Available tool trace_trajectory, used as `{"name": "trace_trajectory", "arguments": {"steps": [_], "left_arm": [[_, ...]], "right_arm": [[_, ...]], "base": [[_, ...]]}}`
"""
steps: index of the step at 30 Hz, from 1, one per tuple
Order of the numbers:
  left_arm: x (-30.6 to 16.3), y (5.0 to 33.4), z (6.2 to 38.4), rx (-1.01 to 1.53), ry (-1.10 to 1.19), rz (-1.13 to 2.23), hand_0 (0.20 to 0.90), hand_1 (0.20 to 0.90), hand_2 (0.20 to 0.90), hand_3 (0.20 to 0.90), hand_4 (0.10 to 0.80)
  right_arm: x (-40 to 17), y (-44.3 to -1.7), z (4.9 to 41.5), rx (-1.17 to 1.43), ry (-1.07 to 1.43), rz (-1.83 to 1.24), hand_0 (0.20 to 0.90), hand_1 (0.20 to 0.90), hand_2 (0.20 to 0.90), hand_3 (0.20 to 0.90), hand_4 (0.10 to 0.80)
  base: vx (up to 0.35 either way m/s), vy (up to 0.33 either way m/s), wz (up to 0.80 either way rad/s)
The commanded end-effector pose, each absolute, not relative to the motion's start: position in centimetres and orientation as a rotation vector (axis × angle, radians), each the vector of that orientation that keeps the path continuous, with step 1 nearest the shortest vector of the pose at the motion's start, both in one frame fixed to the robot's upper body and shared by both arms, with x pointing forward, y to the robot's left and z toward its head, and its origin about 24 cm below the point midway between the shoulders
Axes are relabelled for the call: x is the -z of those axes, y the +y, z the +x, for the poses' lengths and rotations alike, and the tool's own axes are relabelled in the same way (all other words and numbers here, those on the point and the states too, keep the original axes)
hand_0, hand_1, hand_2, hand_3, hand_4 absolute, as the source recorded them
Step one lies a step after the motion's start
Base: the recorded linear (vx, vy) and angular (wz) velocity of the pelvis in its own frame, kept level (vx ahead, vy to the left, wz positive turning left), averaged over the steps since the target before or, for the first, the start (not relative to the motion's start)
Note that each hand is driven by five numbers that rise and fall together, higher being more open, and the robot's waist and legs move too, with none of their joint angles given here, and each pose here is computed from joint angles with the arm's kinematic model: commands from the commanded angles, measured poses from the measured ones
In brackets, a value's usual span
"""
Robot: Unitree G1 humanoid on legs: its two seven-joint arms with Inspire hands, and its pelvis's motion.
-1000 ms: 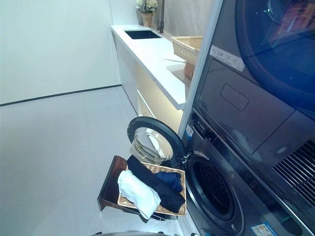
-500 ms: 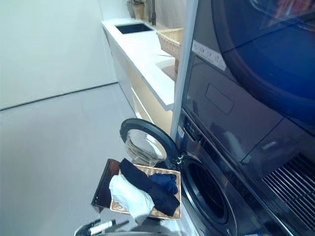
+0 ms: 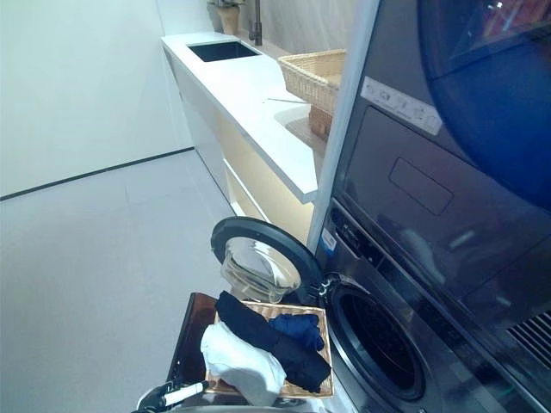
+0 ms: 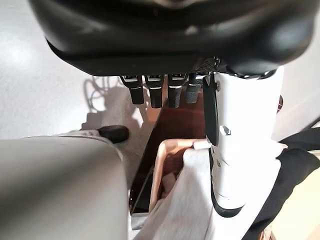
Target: Pick up the clothes and place them into the washing machine
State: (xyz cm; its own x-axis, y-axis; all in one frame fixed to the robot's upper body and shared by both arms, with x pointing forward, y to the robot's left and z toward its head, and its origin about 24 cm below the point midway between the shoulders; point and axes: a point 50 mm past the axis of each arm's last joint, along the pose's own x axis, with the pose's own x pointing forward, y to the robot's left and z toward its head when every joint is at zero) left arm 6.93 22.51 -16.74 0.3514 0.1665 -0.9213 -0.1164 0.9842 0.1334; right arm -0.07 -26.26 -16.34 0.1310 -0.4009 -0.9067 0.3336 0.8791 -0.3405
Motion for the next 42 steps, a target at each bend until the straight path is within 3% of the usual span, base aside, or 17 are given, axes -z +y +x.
{"name": "trace_trajectory", "arguments": {"steps": [1, 14, 22, 29, 42], "left_arm": [[16.7, 21.8, 7.5, -0.174, 1.145, 0.032, 0.900, 0.900, 0.900, 0.900, 0.800], [16.8, 22.8, 5.4, -0.197, 1.212, 0.049, 0.900, 0.900, 0.900, 0.900, 0.800], [16.7, 23.2, 5.8, -0.190, 1.208, 0.070, 0.900, 0.900, 0.900, 0.900, 0.800], [16.4, 24.1, 6.5, -0.222, 1.177, 0.091, 0.900, 0.900, 0.900, 0.900, 0.800], [16.7, 23.6, 5.3, -0.234, 1.205, 0.055, 0.900, 0.900, 0.900, 0.900, 0.800]], "right_arm": [[15.9, -27.7, -0.3, 0.605, 1.327, -0.069, 0.900, 0.900, 0.900, 0.900, 0.800], [16.1, -26.7, 2.7, 0.548, 1.241, -0.054, 0.900, 0.900, 0.900, 0.900, 0.800], [15.8, -26.7, 5.1, 0.532, 1.177, -0.066, 0.900, 0.900, 0.900, 0.900, 0.800], [15.6, -26.6, 6.5, 0.515, 1.130, -0.070, 0.900, 0.900, 0.900, 0.900, 0.800], [15.6, -26.9, 5.9, 0.511, 1.141, -0.087, 0.900, 0.900, 0.900, 0.900, 0.800]], "base": [[0.055, 0.168, -0.17], [0.072, 0.147, -0.04], [0.011, 0.147, -0.10], [0.024, -0.015, -0.03], [0.061, -0.073, 0.06]]}}
